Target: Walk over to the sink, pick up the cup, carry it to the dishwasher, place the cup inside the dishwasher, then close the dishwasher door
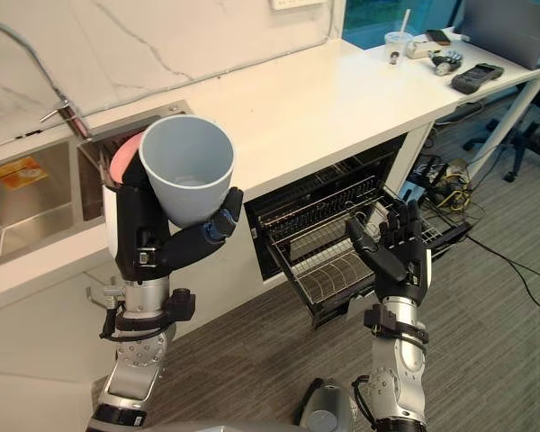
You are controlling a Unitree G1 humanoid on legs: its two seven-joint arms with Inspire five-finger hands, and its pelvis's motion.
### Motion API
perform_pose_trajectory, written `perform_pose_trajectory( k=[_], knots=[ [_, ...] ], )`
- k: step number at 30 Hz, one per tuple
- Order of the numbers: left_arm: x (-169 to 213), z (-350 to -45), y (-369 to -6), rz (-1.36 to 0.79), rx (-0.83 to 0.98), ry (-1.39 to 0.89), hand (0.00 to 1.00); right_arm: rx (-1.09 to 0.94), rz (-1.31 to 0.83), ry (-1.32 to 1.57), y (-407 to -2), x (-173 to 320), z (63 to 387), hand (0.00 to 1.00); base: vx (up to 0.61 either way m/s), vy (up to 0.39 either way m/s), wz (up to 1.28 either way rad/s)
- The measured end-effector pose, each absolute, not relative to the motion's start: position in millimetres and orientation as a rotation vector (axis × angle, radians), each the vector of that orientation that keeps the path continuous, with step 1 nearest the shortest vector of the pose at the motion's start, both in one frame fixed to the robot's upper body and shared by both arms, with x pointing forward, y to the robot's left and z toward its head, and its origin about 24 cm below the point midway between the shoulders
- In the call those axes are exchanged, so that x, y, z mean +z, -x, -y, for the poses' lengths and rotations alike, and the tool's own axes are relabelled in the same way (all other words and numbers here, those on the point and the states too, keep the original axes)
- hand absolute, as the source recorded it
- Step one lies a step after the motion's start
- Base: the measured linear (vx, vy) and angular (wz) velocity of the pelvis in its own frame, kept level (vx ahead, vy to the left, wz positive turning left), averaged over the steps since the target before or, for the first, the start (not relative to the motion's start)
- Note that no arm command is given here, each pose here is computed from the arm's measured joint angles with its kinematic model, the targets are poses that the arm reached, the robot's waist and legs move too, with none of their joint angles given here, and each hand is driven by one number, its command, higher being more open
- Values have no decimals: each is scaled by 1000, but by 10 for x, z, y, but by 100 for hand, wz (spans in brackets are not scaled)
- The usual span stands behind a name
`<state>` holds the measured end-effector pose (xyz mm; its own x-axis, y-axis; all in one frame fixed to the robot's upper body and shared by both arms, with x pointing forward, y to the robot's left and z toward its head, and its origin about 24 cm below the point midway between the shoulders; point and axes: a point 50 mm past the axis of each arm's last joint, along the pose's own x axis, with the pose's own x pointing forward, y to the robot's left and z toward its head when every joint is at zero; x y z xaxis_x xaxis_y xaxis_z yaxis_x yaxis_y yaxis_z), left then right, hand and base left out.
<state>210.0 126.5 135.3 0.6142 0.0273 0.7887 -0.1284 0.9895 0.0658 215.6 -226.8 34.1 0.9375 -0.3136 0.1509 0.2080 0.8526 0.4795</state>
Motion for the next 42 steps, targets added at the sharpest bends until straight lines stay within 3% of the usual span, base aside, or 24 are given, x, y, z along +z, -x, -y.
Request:
perform_pose_trajectory(
  k=[4,16,22,25,29,35,42],
  knots=[
    [1358,-1289,-2086,923,163,-95,0,-255,245,-467,-2155,379,2284,100,101,-94,-38],
    [1184,-1186,-2124,841,135,-86,0,-261,277,-422,-2072,469,2438,100,206,137,-70],
    [1252,-1224,-2179,822,159,20,0,-264,245,-490,-2083,397,2333,100,165,126,6],
    [1331,-1230,-2173,821,129,112,0,-195,252,-538,-2107,404,2252,100,101,75,-8],
    [1165,-1310,-2294,655,81,227,0,-35,268,-656,-2225,444,1980,100,47,80,-32],
    [821,-1222,-2429,423,9,66,0,351,378,-703,-2377,794,1555,100,13,73,-21],
    [996,-1164,-2547,514,-45,-85,0,470,411,-761,-2389,865,1452,100,-6,-4,4]
  ],
)
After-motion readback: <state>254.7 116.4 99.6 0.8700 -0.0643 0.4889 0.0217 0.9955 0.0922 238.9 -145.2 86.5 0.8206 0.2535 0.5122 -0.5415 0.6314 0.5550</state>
